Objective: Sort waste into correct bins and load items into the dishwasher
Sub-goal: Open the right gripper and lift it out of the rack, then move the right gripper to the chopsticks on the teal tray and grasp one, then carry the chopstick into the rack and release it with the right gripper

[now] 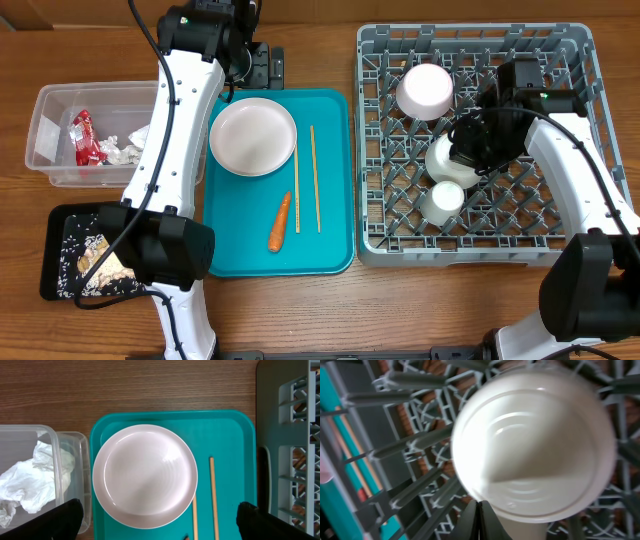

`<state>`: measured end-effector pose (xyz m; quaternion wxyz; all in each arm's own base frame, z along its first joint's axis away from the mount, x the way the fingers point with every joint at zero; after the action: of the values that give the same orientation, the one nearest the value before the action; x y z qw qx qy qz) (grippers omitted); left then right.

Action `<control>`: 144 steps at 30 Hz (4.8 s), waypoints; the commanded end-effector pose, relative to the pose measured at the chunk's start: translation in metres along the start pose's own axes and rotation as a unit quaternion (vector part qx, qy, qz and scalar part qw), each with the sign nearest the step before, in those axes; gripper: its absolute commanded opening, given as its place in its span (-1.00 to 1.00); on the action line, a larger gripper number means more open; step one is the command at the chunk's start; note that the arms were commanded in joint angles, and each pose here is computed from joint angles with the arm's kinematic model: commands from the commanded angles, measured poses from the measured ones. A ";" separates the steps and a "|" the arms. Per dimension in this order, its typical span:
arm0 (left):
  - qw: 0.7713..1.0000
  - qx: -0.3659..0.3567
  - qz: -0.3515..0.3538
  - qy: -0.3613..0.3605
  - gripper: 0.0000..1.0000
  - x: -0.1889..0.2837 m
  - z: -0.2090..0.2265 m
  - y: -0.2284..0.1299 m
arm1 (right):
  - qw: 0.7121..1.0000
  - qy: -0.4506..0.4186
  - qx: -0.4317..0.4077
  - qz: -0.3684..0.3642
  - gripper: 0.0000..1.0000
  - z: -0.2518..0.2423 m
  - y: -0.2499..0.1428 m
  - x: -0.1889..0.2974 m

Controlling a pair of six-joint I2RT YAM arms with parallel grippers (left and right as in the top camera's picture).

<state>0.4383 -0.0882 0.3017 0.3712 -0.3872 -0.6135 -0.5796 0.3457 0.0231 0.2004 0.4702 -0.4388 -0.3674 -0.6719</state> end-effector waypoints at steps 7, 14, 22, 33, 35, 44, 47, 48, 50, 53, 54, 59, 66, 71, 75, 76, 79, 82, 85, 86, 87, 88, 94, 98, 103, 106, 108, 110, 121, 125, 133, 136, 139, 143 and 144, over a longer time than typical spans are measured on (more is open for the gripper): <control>1.000 -0.011 -0.005 0.009 0.99 -0.001 0.003 0.004 | 0.994 0.073 0.054 -0.064 -0.92 0.029 0.009 0.050; 1.000 -0.011 -0.005 0.009 1.00 -0.001 0.003 0.004 | 0.976 0.182 0.087 -0.079 -0.61 0.055 -0.006 0.093; 1.000 -0.011 -0.005 0.009 1.00 -0.001 0.003 0.004 | 0.982 0.170 0.076 -0.019 -0.74 0.060 -0.026 0.085; 1.000 -0.011 -0.005 0.009 1.00 -0.001 0.003 0.004 | 0.969 0.159 0.187 -0.020 -0.74 0.121 -0.052 0.066; 1.000 -0.011 -0.005 0.009 0.99 -0.001 0.003 0.004 | 0.967 0.150 0.207 -0.023 -0.74 0.132 -0.059 0.062; 1.000 -0.011 -0.005 0.009 1.00 -0.001 0.003 0.004 | 0.965 0.103 0.241 -0.034 -0.74 0.177 -0.091 0.038; 1.000 -0.011 -0.005 0.009 1.00 -0.001 0.003 0.004 | 0.962 0.092 0.252 -0.043 -0.74 0.190 -0.097 0.026; 1.000 -0.011 -0.005 0.009 0.99 -0.001 0.003 0.004 | 0.961 0.085 0.260 -0.049 -0.74 0.196 -0.098 0.020; 1.000 -0.011 -0.005 0.009 1.00 -0.001 0.003 0.004 | 0.958 0.070 0.273 -0.059 -0.74 0.204 -0.101 0.008; 1.000 -0.011 -0.005 0.009 1.00 -0.001 0.003 0.004 | 0.953 0.058 0.288 -0.068 -0.74 0.216 -0.103 -0.011; 1.000 -0.011 -0.005 0.009 1.00 -0.001 0.003 0.004 | 0.952 0.060 0.291 -0.068 -0.74 0.220 -0.103 -0.017; 1.000 -0.011 -0.005 0.009 1.00 -0.001 0.003 0.004 | 0.959 0.059 0.268 -0.064 -0.74 0.233 -0.101 -0.054; 1.000 -0.011 -0.005 0.009 1.00 -0.001 0.003 0.004 | 0.964 0.023 0.254 -0.073 -0.77 0.231 -0.090 -0.091; 1.000 -0.011 -0.005 0.009 0.99 -0.001 0.003 0.004 | 0.964 -0.022 0.251 -0.083 -0.62 0.223 -0.084 -0.115; 1.000 -0.011 -0.005 0.009 1.00 -0.001 0.003 0.004 | 0.965 -0.038 0.252 -0.064 -0.44 0.219 -0.086 -0.139; 1.000 -0.011 -0.005 0.009 0.99 -0.001 0.003 0.004 | 0.965 -0.041 0.252 -0.062 -0.42 0.218 -0.085 -0.145; 1.000 -0.011 -0.005 0.009 1.00 -0.001 0.003 0.004 | 0.963 -0.050 0.260 -0.055 -0.39 0.215 -0.085 -0.157; 1.000 -0.011 -0.005 0.009 0.99 -0.001 0.003 0.004 | 0.958 -0.057 0.278 -0.047 -0.35 0.212 -0.086 -0.168; 1.000 -0.011 -0.005 0.009 1.00 -0.001 0.003 0.004 | 0.957 -0.060 0.282 -0.043 -0.29 0.210 -0.086 -0.176; 1.000 -0.011 -0.005 0.009 0.99 -0.001 0.003 0.004 | 0.957 -0.061 0.281 -0.042 -0.28 0.209 -0.086 -0.180; 1.000 -0.011 -0.005 0.009 0.99 -0.001 0.003 0.004 | 0.956 -0.061 0.284 -0.042 -0.28 0.209 -0.085 -0.182; 1.000 -0.011 -0.005 0.009 1.00 -0.001 0.003 0.004 | 0.954 -0.061 0.289 -0.042 -0.27 0.209 -0.085 -0.183; 1.000 -0.011 -0.005 0.009 1.00 -0.001 0.003 0.004 | 0.953 -0.070 0.292 -0.038 -0.51 0.206 -0.085 -0.196; 1.000 -0.011 -0.005 0.009 1.00 -0.001 0.003 0.004 | 0.953 -0.079 0.291 -0.026 -0.89 0.201 -0.087 -0.204; 1.000 -0.011 -0.005 0.009 1.00 -0.001 0.003 0.004 | 0.953 -0.080 0.291 -0.025 -0.92 0.200 -0.087 -0.203; 1.000 -0.011 -0.005 0.009 0.99 -0.001 0.003 0.004 | 0.954 -0.075 0.289 -0.032 -0.93 0.204 -0.083 -0.196; 1.000 -0.011 -0.005 0.009 1.00 -0.001 0.003 0.004 | 0.955 -0.068 0.287 -0.042 -0.93 0.209 -0.079 -0.181; 1.000 -0.011 -0.005 0.009 0.99 -0.001 0.003 0.004 | 0.955 -0.053 0.286 -0.061 -0.93 0.219 -0.074 -0.159; 1.000 -0.011 -0.005 0.009 1.00 -0.001 0.003 0.004 | 0.943 0.030 0.289 -0.161 -0.92 0.247 -0.073 -0.044; 1.000 -0.011 -0.005 0.009 1.00 -0.001 0.003 0.004 | 0.941 -0.005 0.277 -0.192 -0.93 0.237 -0.074 -0.018; 1.000 -0.011 -0.005 0.009 1.00 -0.001 0.003 0.004 | 0.940 -0.128 0.259 -0.182 -0.93 0.198 -0.072 -0.008; 1.000 -0.011 -0.005 0.009 1.00 -0.001 0.003 0.004 | 0.942 -0.159 0.240 -0.174 -0.93 0.181 -0.062 -0.005; 1.000 -0.011 -0.005 0.009 1.00 -0.001 0.003 0.004 | 0.949 -0.171 0.210 -0.164 -0.93 0.160 -0.046 -0.001; 1.000 -0.011 -0.005 0.009 1.00 -0.001 0.003 0.004 | 0.962 -0.149 0.187 -0.132 -0.92 0.140 -0.030 0.002; 1.000 -0.011 -0.005 0.009 0.99 -0.001 0.003 0.004 | 0.965 -0.135 0.193 -0.119 -0.93 0.137 -0.029 0.001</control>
<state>0.4384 -0.0880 0.3018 0.3719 -0.3859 -0.6131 -0.5804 0.3473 0.1666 0.2417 0.3806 -0.3929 -0.6202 -0.5622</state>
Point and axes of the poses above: each gripper's point midway between its finger pads, its own x axis back along the fingers, its own z axis along the line the jaws close on, y = z × x, the point moved 9 cm from there along x, back along the fingers, and after that the axes turned 1 degree about x, right-handed, at the moved point
